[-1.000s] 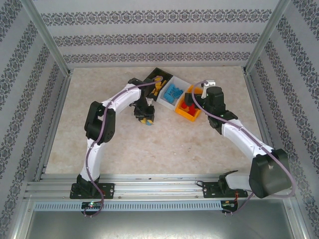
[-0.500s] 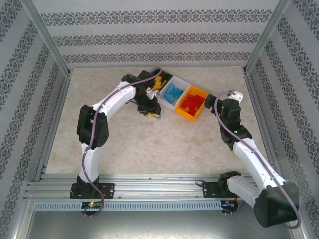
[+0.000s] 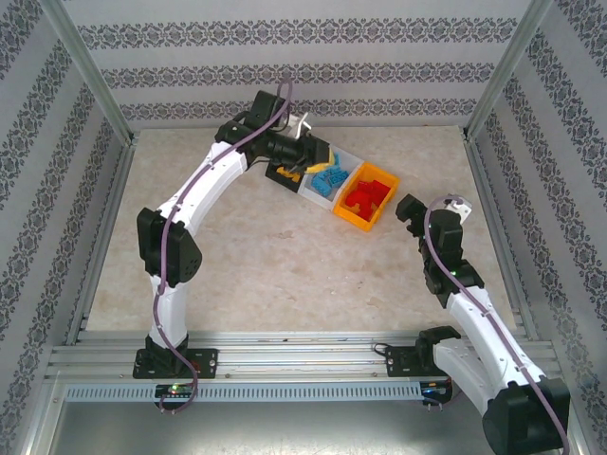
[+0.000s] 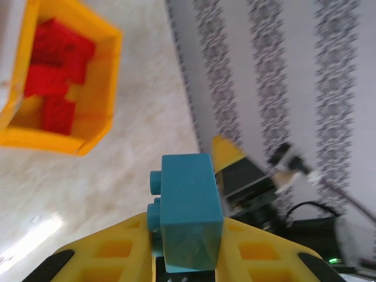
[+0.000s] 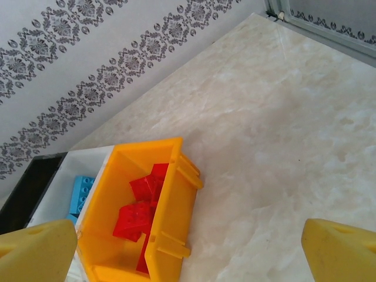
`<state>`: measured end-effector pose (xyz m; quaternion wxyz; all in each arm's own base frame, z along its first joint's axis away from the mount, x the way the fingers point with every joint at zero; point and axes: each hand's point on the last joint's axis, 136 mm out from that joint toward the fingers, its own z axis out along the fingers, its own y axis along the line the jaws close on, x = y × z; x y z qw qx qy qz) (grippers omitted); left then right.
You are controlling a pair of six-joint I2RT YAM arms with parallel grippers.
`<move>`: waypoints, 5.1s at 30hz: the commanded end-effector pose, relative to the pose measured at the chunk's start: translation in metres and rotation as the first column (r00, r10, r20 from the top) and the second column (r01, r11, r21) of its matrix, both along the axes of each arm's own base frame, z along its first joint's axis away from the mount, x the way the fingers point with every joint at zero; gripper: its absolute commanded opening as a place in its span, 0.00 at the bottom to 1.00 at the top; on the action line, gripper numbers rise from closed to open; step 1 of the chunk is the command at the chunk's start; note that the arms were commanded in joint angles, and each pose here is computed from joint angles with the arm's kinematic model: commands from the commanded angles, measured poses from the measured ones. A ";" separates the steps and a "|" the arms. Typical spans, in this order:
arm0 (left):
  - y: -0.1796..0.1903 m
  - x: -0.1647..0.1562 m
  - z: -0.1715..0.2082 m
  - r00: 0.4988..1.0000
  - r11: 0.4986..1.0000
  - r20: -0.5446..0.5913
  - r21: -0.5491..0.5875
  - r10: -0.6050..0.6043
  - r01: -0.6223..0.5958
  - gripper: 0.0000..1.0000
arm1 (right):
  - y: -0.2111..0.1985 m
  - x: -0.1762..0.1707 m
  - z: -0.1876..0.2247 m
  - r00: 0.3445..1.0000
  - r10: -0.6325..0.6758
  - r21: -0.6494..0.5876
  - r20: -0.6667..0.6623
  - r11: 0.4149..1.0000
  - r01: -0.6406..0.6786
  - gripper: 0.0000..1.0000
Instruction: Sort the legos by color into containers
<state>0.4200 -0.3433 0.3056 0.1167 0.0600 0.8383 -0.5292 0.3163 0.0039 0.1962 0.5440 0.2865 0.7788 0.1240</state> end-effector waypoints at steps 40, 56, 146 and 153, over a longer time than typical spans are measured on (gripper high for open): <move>-0.017 0.145 -0.100 0.686 0.833 -0.545 0.040 0.481 -0.552 0.24 | 0.028 0.002 -0.007 0.970 0.205 -0.155 -0.130 0.962 -0.224 0.98; -0.033 0.143 -0.162 0.629 0.833 -0.600 0.122 0.494 -0.539 0.24 | 0.023 -0.016 -0.017 0.971 0.191 -0.150 -0.144 0.966 -0.212 0.98; 0.391 -0.104 -0.117 0.646 0.252 0.363 0.708 0.672 -0.660 1.00 | -0.046 0.015 0.015 0.832 0.238 -0.211 -0.502 0.899 -0.385 0.98; 0.403 -0.123 -0.174 0.668 0.187 0.398 0.757 0.629 -0.626 1.00 | -0.037 0.033 -0.046 0.872 0.272 -0.162 -0.407 0.918 -0.362 0.98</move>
